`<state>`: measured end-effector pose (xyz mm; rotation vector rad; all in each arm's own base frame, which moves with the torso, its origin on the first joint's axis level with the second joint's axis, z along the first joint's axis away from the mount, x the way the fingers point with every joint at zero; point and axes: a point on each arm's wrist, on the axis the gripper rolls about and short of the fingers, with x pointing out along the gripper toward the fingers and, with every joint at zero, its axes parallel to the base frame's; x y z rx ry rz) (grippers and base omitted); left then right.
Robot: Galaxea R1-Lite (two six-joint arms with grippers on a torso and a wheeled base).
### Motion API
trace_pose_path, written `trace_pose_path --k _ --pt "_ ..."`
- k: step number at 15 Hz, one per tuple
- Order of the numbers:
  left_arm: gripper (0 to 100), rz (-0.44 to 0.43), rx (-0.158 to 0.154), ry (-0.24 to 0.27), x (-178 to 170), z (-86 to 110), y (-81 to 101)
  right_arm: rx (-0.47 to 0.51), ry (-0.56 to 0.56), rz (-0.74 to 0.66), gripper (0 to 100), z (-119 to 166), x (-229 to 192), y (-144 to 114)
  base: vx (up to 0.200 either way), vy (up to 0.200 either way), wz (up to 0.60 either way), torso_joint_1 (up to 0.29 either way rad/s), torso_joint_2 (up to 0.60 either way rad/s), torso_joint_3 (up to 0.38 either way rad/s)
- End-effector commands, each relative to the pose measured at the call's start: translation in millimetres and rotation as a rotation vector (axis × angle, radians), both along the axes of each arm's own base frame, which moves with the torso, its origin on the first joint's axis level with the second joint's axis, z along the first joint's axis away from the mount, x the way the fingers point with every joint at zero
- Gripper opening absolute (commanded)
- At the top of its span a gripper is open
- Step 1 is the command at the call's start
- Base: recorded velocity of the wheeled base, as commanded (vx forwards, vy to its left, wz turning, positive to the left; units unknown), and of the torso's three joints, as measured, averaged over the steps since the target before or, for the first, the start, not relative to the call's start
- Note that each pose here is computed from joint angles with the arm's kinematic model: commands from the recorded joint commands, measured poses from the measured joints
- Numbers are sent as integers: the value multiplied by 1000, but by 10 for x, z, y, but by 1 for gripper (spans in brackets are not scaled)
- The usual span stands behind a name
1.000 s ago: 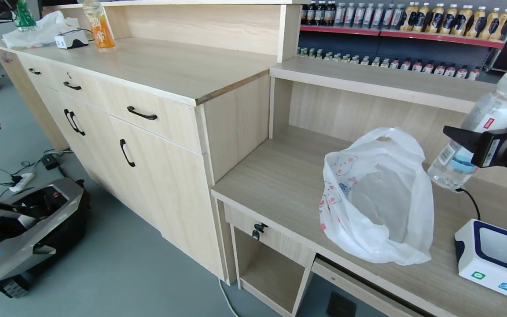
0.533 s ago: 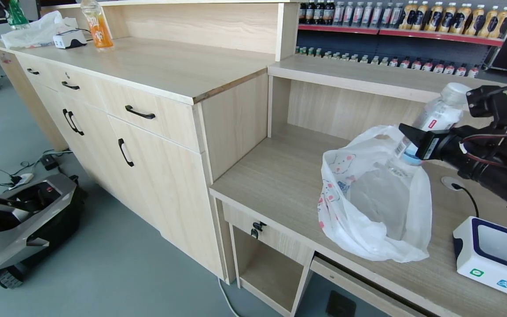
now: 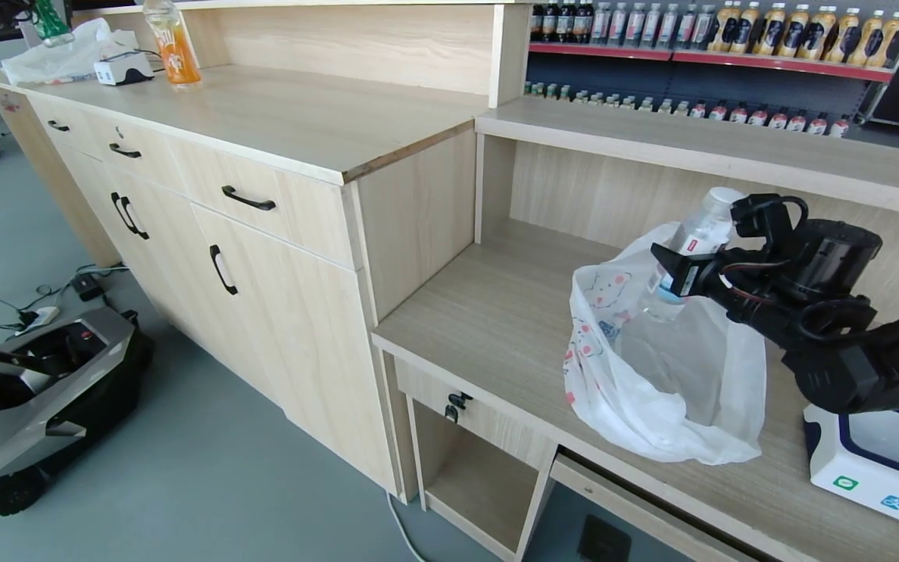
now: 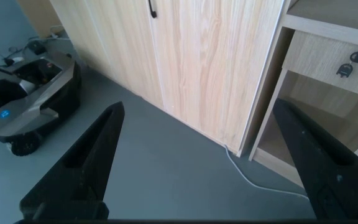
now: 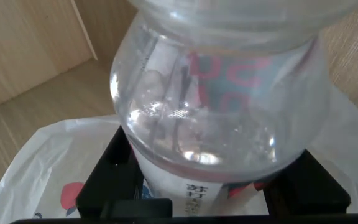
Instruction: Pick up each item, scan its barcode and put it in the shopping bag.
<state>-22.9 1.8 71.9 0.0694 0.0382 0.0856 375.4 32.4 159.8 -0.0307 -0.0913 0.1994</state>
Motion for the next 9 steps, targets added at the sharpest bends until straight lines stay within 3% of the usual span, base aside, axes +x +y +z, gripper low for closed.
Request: trace_pose_path --k 1,9 --pt "100 1 -1 0 0 0 0 -2 21 14 0 -153 163 66 0 0 0 0 0 0" --pt "100 1 1 0 0 0 0 -11 39 16 0 -383 377 92 0 0 0 0 0 0"
